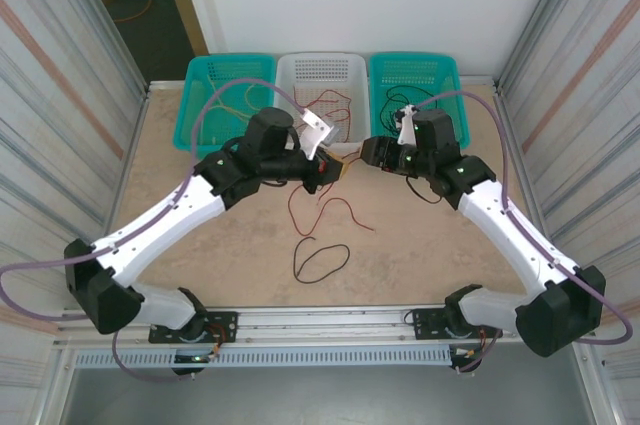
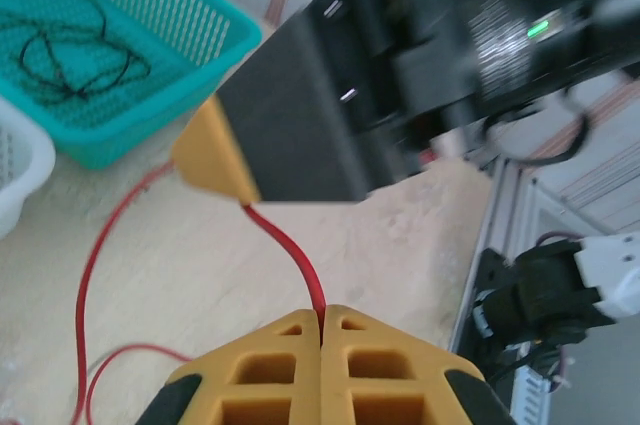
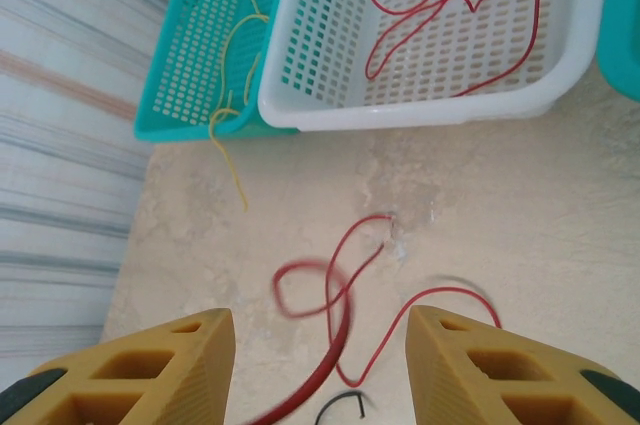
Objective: Untangle the cables
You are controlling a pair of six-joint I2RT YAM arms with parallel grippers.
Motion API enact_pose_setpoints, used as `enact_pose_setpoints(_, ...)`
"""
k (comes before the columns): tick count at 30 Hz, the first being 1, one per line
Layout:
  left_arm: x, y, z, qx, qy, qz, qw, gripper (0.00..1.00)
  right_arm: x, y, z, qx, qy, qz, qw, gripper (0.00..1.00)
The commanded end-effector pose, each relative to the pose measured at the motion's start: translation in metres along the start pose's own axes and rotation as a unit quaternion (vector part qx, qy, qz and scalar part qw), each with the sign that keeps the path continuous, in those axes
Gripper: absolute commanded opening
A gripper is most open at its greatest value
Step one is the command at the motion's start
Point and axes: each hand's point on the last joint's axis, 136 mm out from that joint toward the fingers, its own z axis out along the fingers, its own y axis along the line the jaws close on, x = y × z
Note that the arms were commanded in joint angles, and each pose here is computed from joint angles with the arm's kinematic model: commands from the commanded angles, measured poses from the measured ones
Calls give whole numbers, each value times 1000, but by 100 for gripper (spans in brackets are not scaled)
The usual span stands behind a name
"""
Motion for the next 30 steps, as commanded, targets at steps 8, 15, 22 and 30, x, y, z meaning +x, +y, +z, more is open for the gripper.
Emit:
enact_pose_setpoints(8, -82, -28, -68, 14, -121, 37, 992, 0, 7, -10, 11, 19, 5, 12, 1000, 50)
enact_pose_setpoints(15, -121, -7, -83, -49, -164, 48, 984, 0, 16, -28, 18, 48, 13, 28, 998, 53)
enact_pose_setpoints(22, -160, 47, -77, -131, -184, 47, 973, 0, 28, -36, 21, 57, 20, 43, 997, 52)
enact_pose_setpoints(30, -183, 122, -64, -150, -190, 2, 970, 0, 47, -35, 29, 62, 37, 39, 997, 52)
